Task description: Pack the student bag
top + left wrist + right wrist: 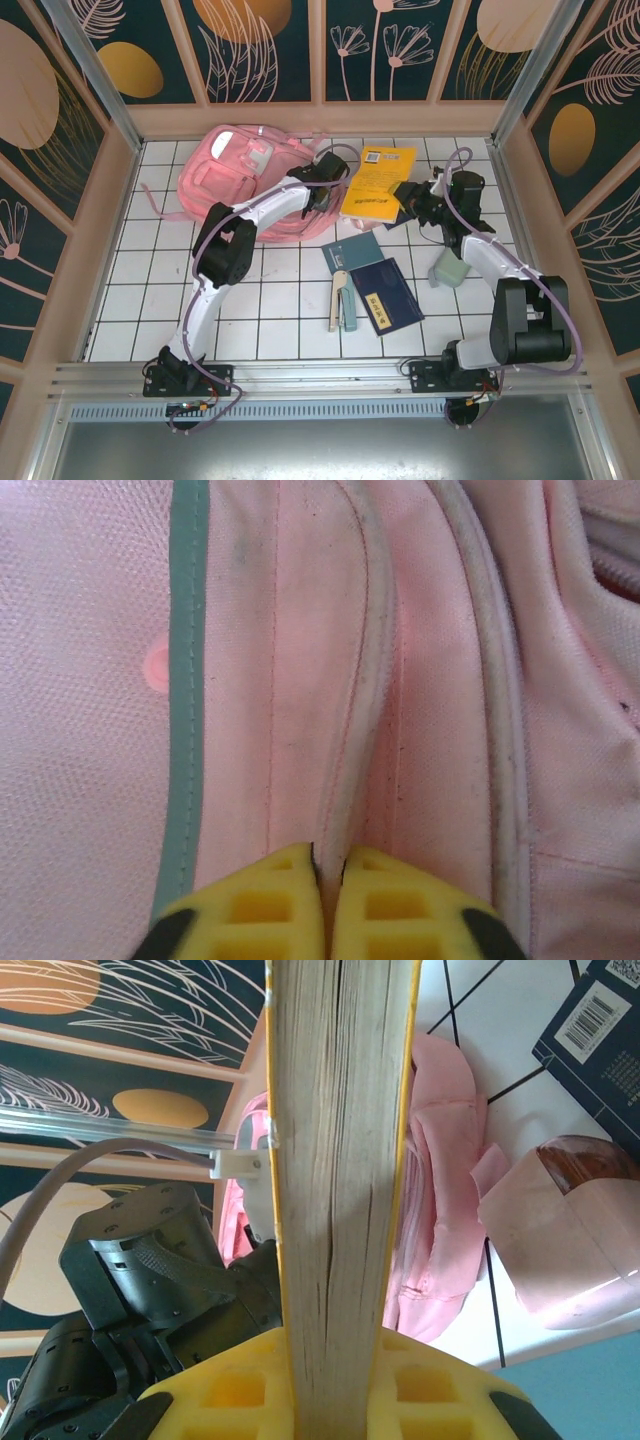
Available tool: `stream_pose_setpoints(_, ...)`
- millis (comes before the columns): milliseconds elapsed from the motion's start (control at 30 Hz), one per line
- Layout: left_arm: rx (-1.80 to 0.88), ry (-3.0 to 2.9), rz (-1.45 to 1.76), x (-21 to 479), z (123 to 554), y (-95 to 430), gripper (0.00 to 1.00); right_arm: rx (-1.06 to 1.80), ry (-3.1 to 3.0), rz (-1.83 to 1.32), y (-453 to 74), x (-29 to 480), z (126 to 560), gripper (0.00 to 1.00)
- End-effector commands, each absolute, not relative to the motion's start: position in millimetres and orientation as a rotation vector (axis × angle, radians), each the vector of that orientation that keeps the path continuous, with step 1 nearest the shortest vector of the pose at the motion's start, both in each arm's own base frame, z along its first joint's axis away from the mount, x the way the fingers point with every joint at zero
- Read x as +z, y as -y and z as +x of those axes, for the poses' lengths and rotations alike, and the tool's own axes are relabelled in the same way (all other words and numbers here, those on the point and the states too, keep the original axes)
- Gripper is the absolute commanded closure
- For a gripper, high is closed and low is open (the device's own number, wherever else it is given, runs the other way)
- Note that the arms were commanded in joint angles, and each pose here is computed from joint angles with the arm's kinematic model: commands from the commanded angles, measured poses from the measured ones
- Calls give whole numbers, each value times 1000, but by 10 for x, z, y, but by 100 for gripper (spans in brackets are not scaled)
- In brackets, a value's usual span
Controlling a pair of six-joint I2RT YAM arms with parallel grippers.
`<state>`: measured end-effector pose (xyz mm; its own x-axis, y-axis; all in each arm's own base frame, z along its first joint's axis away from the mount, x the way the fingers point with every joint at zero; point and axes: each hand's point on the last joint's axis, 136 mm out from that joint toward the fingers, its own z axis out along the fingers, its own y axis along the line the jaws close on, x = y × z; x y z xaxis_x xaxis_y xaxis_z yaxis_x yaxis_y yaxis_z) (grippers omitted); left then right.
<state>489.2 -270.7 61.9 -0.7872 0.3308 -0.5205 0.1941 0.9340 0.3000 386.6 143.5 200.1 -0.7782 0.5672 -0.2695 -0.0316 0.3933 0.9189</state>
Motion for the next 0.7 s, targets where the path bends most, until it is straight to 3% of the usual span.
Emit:
stream_pose_setpoints(0,427,-2518,370,618,4835,2506,100,1456,-2017,353,-1481,2237,3902,100)
stream_pose_setpoints(667,116,-2305,39,2448,4881,2192,100,1574,-2012,301,-1748,2107,3990,100)
